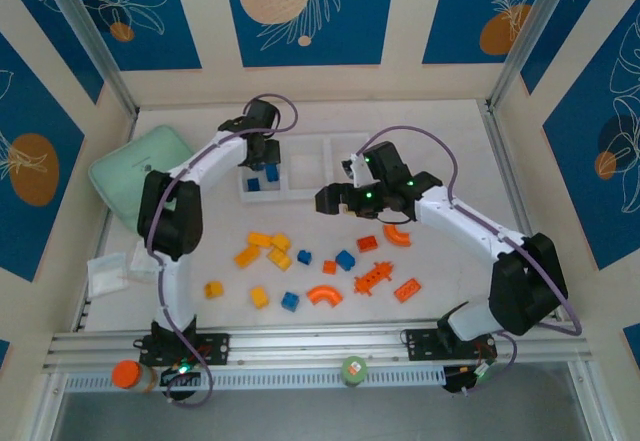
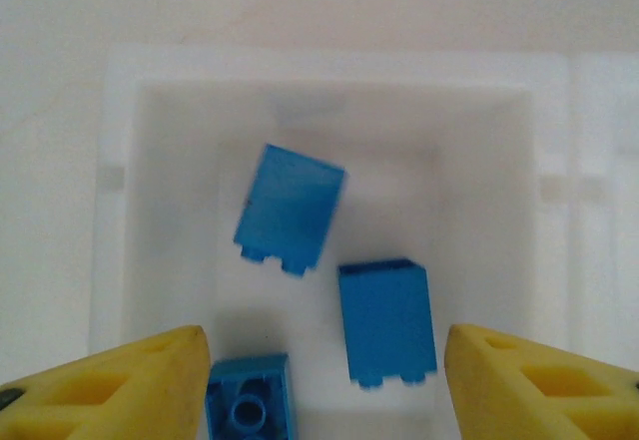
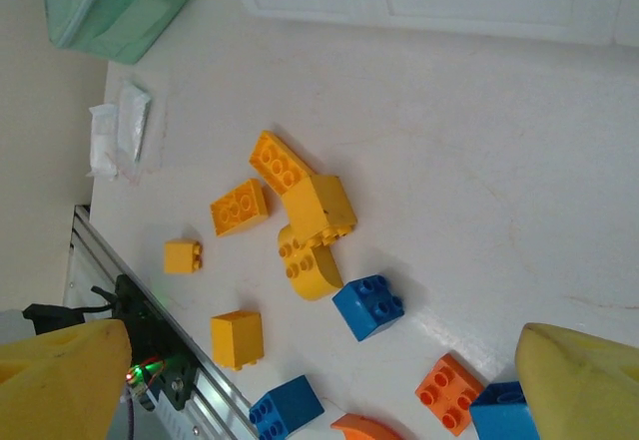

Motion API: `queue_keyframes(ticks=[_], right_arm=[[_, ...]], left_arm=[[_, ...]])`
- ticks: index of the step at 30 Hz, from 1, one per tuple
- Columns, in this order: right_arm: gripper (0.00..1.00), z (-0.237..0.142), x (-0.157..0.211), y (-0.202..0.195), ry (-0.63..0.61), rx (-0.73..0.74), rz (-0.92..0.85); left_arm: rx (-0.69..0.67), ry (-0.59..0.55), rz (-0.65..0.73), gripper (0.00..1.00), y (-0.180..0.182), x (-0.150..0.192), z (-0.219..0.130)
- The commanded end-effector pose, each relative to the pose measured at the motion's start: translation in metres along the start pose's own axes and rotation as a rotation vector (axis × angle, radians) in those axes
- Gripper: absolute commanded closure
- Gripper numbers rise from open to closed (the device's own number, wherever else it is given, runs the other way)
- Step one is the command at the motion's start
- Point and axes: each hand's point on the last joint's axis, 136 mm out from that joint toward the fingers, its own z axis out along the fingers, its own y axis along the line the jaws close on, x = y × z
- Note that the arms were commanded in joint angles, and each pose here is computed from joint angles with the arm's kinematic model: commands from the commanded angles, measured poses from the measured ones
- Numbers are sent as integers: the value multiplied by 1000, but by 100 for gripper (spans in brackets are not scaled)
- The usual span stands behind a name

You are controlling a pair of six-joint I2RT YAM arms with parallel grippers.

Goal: Sort the legos into containers by color
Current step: Place the lego in the container, then pick up the lego from the middle-left of the table.

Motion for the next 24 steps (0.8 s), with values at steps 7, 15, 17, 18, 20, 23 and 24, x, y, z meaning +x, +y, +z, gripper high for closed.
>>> queue_keyframes(ticks=[7,15,17,18,20,23,24], right_arm=[[1,-16,27,-6,32,20,11],[1,-10,58,-13,72,22,49],[1,-9,63,-15,70,33,49],[1,-8,67,-17,74,37,55],[1,-6,72,-19,77,40,66],[1,-4,81,-22,86,43,72],[1,-4,83,-24,88,46,74]], left_arm=[[187,10,-25,33,-14,46,-70],[243,71,68,31,-41,130,-102],[250,91,116,30,-52,153,-110],[256,107,135,31,-57,164,-112],[259,140,171,31,-64,188,-114],[257,180,195,32,-70,216,-115],[261,193,202,32,-73,223,-116]])
